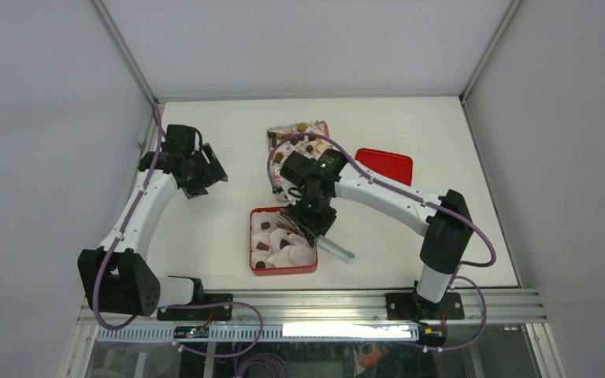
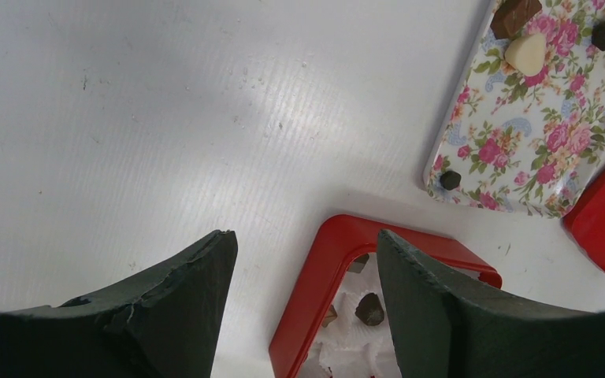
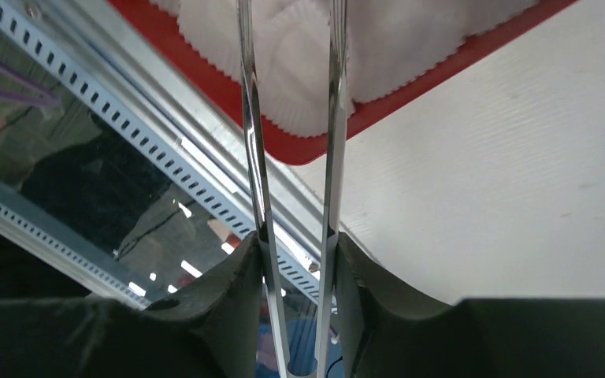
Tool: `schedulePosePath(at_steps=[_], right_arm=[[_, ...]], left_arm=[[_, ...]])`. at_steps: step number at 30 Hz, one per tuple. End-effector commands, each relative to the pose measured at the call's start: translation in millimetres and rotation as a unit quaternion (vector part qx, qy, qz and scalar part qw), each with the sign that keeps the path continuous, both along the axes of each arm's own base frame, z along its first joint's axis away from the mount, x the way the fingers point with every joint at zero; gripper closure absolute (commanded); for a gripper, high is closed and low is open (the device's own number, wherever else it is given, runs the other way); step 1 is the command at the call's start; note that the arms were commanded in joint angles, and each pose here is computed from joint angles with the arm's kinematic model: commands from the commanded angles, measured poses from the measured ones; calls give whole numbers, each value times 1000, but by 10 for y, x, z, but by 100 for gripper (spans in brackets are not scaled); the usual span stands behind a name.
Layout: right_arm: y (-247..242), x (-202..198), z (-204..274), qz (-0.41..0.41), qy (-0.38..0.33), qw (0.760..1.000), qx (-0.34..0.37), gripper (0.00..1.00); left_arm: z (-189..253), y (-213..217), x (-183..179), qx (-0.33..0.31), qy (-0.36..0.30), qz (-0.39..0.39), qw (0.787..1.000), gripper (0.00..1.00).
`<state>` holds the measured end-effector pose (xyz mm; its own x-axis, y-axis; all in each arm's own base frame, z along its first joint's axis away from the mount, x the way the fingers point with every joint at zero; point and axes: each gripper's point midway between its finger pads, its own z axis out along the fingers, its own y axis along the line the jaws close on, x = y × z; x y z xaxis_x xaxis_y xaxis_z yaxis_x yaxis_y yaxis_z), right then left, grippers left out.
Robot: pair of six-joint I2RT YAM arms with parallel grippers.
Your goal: Pack the chocolate
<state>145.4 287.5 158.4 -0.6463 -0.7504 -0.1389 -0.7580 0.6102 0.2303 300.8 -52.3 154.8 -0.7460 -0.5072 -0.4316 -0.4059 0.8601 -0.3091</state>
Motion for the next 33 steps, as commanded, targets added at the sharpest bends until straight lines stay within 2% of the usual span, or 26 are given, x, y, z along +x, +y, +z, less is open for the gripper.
schedulePosePath(at_steps=[1, 6, 13, 17, 22, 29, 33], right_arm=[[20, -385, 23, 30, 52, 998, 22, 100], [-58, -566, -180, 51, 88, 995, -25, 98], [-113, -832, -278, 88, 142, 985, -47, 97], [-140, -847, -332, 91, 141, 984, -56, 96], [-85, -814, -328, 90, 132, 986, -46, 88], [-92, -811, -357, 90, 133, 986, -50, 70], [-84, -796, -344, 89, 128, 987, -47, 64]], left_arm=[[183, -4, 103, -10, -30, 1, 999, 32], [182, -2, 108, -10, -30, 2, 999, 32], [171, -4, 94, -11, -29, 2, 1000, 32], [157, -2, 98, -11, -27, 3, 1000, 32], [155, -2, 86, -11, -27, 3, 1000, 32], [136, 8, 72, -9, -25, 4, 1000, 32], [124, 10, 64, -9, -24, 5, 1000, 32]])
